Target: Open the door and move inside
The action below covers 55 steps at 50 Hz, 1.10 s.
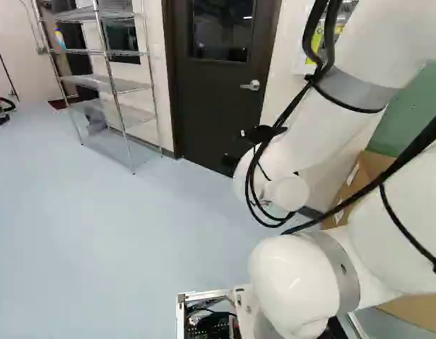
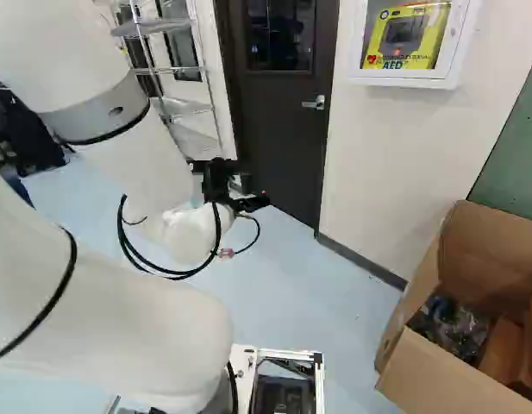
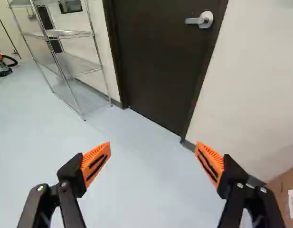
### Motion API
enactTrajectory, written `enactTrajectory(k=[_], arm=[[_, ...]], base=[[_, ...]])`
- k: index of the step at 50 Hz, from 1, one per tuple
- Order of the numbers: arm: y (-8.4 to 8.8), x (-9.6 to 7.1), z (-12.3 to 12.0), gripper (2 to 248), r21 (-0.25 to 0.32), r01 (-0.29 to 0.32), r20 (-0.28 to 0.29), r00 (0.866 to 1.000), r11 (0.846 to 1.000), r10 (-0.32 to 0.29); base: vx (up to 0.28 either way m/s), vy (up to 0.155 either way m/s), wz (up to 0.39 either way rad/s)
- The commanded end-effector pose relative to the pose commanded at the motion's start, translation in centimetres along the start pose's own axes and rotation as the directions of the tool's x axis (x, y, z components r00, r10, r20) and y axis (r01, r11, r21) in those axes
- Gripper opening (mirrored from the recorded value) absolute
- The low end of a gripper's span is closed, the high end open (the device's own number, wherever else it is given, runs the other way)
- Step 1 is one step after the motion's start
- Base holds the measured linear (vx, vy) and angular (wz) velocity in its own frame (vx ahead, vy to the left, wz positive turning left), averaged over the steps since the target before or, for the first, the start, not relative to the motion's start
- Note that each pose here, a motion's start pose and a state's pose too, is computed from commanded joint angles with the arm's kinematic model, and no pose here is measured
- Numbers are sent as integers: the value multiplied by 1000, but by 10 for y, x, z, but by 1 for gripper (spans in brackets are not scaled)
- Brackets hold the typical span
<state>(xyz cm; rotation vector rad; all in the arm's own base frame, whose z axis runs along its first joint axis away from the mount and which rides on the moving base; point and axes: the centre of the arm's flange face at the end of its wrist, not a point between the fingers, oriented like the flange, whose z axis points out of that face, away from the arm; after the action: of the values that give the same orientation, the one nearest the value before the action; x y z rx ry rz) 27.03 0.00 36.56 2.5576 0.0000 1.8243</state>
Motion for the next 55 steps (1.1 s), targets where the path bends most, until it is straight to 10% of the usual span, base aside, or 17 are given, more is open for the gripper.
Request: enactTrajectory(k=[55], arm=[[0,0,0,247,0,0,0,1000,1000,0]], base=[[9,0,1]])
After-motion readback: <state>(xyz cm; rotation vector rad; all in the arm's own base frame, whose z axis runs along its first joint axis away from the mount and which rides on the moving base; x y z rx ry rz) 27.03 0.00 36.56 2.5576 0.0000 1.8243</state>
